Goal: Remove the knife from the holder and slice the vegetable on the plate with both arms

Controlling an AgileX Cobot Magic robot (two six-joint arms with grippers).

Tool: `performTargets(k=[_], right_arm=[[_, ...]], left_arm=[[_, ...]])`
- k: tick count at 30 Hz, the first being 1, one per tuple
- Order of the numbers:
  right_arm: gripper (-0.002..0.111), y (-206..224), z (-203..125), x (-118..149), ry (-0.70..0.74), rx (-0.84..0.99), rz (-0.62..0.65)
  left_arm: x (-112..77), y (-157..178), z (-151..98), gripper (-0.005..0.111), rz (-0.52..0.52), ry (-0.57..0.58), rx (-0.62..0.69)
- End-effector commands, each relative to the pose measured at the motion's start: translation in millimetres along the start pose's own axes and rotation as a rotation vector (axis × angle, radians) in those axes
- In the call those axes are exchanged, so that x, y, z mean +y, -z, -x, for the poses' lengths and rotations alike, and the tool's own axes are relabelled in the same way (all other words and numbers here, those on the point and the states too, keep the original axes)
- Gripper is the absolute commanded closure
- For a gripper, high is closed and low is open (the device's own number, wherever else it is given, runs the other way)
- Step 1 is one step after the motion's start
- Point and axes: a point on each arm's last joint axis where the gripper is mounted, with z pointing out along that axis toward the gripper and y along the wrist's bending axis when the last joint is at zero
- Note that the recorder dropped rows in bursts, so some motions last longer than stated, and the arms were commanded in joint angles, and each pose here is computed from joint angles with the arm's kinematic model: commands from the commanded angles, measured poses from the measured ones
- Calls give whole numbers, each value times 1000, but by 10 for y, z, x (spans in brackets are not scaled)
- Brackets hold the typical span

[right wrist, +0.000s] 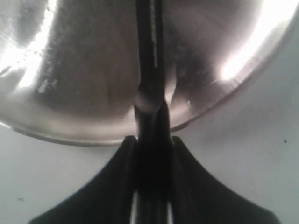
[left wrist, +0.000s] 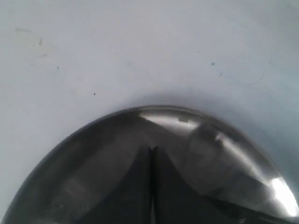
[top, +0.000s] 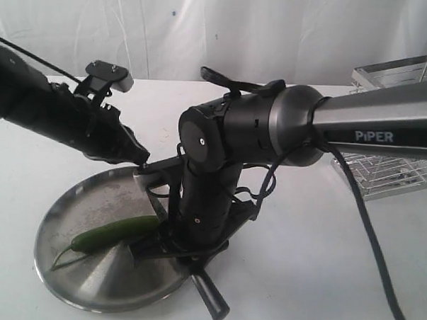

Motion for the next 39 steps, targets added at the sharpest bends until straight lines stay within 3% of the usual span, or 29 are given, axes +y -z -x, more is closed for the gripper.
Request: performTargets(k=[1,5,13,19,25,33,39], right_arm=[[108,-18,15,32,-1,-9,5],[108,-20,23,52,0,-22,12],[108,-20,23,54,-2,-21,14],[108,-20,25,54,-2,-24,14],[108,-18,58,60,-21,-60,21],[108,-18,72,74,-29,-78,29],[108,-15,98,82,-50,-106,39]], left_arm=[[-13,-149,-162,107,-58,6,2],[-190,-114,-75,107,-250,-98,-107],[-191,-264,-199,107,-315,-83,-63],[-88,-449,-348,107,-249,-8,-45],[-138,-418,-289,107,-300,-19,-104],[3,-292,-168,107,-114,41,-158],[65,74,55,107,-205,132,-339]])
